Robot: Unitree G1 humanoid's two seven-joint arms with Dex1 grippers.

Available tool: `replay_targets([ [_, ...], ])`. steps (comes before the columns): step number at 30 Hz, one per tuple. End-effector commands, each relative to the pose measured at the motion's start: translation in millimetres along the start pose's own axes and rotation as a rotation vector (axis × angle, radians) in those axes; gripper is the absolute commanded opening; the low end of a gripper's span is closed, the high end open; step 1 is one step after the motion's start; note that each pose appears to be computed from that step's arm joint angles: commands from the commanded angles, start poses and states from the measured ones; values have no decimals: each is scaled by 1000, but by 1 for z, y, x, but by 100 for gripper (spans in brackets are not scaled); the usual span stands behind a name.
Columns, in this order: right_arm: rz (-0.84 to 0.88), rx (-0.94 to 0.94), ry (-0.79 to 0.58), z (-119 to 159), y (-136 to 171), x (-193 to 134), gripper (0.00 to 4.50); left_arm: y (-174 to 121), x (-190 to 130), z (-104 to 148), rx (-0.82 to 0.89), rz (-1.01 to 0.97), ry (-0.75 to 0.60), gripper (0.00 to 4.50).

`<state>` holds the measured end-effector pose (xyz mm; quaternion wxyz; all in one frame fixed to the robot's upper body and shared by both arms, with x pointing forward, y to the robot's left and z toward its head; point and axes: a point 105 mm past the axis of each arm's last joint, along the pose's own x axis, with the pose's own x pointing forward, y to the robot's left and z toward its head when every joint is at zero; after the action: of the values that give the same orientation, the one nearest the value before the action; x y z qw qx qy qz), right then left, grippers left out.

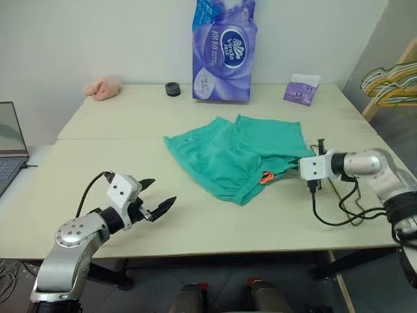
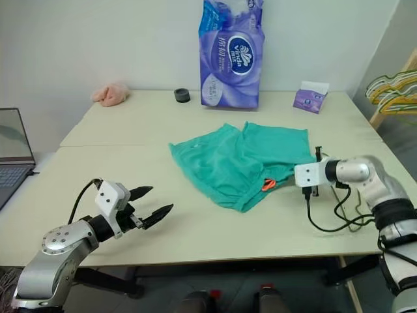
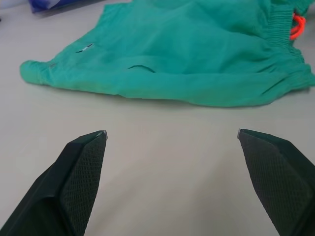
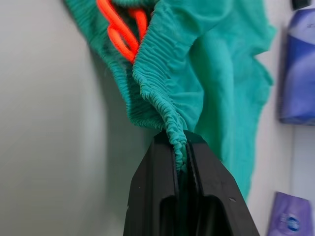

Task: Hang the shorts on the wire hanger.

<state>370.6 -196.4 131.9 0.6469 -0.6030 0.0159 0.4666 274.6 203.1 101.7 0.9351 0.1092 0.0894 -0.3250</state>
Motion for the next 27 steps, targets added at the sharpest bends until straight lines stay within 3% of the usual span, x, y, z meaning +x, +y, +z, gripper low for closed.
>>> replay_targets([
  [1,58,-45,-85,15,10,2,2,-6,4,11,22,-41,-37,450],
  [2,81,-50,-100,18,15,3,64,-7,5,11,21,-45,-37,450],
  [7,219,-13,-122,27,36,-16,232,-6,5,7,17,-56,-31,450],
  [11,246,107,-248,60,36,-27,363,-3,4,5,12,-59,-29,450],
  [14,218,182,-405,102,34,-24,363,3,3,5,10,-50,-29,450],
  [17,138,206,-464,130,33,-4,363,12,2,6,8,-31,-35,450],
  [21,39,235,-452,152,38,34,363,14,0,7,2,-52,-29,450],
  [27,31,277,-440,172,49,67,363,7,-7,9,9,-141,9,450],
])
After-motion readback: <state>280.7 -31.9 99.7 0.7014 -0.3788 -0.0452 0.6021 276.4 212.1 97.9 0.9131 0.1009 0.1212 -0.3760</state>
